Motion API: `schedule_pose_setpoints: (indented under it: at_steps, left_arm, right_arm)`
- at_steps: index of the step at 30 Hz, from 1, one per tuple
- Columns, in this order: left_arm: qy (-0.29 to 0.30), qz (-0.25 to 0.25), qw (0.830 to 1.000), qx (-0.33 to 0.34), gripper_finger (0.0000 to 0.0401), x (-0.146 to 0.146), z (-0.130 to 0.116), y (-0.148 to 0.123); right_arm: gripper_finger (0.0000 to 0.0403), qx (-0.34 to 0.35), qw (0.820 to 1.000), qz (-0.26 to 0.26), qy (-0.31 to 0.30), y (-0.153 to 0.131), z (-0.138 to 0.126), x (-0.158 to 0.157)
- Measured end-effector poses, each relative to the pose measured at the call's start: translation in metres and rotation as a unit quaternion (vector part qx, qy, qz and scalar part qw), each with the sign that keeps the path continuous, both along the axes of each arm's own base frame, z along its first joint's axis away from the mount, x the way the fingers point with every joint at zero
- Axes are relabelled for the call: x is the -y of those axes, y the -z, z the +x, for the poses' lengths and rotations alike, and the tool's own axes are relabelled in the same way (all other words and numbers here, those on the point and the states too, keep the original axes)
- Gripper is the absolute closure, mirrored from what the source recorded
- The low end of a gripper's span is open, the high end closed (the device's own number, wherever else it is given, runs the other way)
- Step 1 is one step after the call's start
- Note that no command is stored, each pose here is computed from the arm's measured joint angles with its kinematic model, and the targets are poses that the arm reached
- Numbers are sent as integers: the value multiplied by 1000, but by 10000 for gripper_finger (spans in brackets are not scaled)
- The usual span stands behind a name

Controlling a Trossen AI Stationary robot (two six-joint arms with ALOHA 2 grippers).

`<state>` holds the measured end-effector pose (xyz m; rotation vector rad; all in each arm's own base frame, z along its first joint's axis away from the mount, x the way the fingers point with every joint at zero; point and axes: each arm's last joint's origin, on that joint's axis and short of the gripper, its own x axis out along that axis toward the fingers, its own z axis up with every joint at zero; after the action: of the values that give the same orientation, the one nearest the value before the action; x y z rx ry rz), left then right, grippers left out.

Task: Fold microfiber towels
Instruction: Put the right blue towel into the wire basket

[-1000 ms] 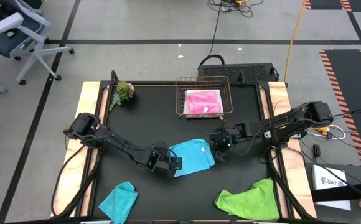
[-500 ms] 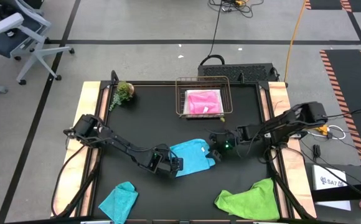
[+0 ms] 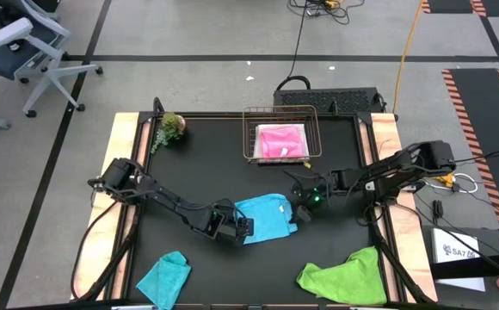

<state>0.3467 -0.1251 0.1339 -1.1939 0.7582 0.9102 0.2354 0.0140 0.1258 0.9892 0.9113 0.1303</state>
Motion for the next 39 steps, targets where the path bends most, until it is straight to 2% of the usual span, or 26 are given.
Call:
schedule_pose_setpoints:
  at_steps: [4,7,18,34,39]
  left_arm:
    - [0,0,1000,1,164,0,0,0]
    - [0,1,1000,1,164,0,0,0]
    - [3,2,1000,0,164,-7,3,0]
    - [14,15,1000,5,164,-21,10,0]
    - [14,21,1000,4,164,-27,12,0]
  right_arm:
    - [169,-59,998,-11,-12,8,-9,0]
    - [170,-75,997,-33,-11,11,-12,1]
    - [170,-27,994,-90,51,8,-2,6]
    - [170,25,995,-56,76,19,16,5]
    - [186,22,995,-56,76,23,18,5]
